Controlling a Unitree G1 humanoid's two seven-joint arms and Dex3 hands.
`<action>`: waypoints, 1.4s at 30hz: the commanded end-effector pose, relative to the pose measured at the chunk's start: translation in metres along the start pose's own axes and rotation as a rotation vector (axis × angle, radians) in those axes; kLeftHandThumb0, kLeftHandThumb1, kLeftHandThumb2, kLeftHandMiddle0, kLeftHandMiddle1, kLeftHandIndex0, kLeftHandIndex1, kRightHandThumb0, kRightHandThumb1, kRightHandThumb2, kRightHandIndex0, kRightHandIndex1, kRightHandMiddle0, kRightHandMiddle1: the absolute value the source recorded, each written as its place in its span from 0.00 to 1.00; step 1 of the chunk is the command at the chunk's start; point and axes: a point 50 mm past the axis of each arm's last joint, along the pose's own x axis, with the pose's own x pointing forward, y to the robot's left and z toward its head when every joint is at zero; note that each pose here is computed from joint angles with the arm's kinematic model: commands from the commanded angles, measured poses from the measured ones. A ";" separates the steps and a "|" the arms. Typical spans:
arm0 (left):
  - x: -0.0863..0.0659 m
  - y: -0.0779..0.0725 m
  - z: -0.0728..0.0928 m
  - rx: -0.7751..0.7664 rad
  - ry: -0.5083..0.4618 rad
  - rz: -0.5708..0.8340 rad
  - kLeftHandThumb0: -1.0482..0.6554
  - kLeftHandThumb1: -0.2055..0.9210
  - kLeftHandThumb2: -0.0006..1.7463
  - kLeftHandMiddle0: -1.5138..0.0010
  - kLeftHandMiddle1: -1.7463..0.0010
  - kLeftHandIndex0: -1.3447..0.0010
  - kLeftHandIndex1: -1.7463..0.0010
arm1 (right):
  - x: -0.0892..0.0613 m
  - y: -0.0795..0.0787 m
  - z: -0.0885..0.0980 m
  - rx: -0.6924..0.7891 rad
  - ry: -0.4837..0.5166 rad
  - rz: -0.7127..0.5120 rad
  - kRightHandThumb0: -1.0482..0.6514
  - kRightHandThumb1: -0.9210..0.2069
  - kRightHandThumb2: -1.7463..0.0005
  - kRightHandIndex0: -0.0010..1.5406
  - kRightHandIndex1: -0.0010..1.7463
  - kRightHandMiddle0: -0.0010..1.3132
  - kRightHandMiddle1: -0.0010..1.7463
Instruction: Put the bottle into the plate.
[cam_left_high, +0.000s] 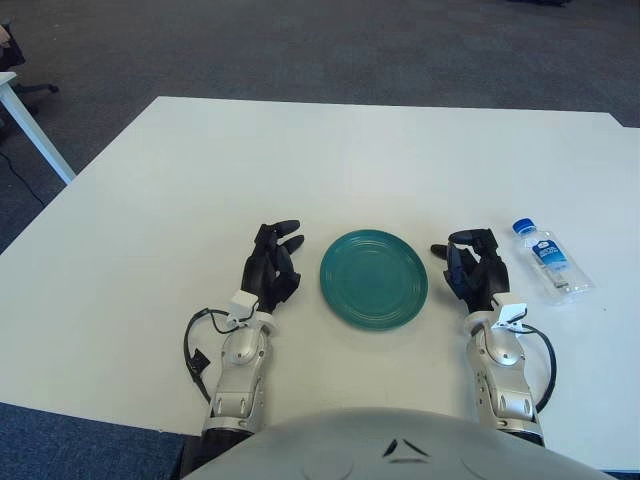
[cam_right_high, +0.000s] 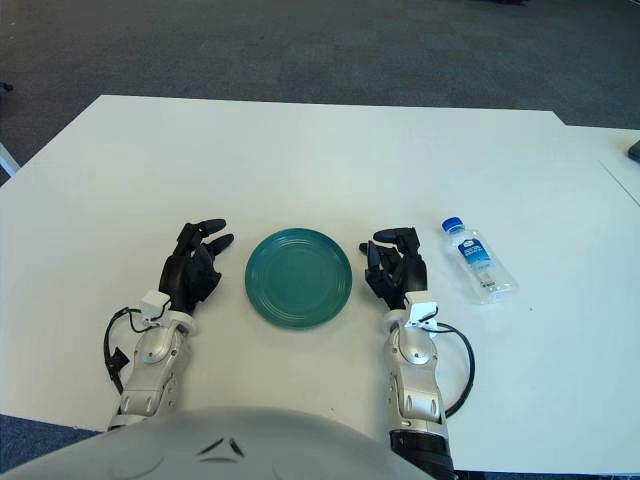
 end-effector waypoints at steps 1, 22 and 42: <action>-0.006 0.002 -0.013 0.003 0.078 0.017 0.22 1.00 0.52 0.69 0.58 0.80 0.34 | 0.001 -0.001 -0.001 0.009 0.015 -0.002 0.41 0.00 0.70 0.27 0.54 0.14 1.00; -0.006 0.001 -0.013 -0.010 0.085 0.020 0.22 1.00 0.52 0.69 0.58 0.80 0.34 | 0.001 0.000 0.000 0.002 0.013 0.008 0.41 0.00 0.70 0.28 0.55 0.14 1.00; 0.000 0.005 -0.019 -0.049 0.082 -0.044 0.21 1.00 0.51 0.71 0.58 0.82 0.35 | 0.022 0.011 0.040 -0.023 -0.091 0.032 0.41 0.00 0.70 0.28 0.55 0.14 1.00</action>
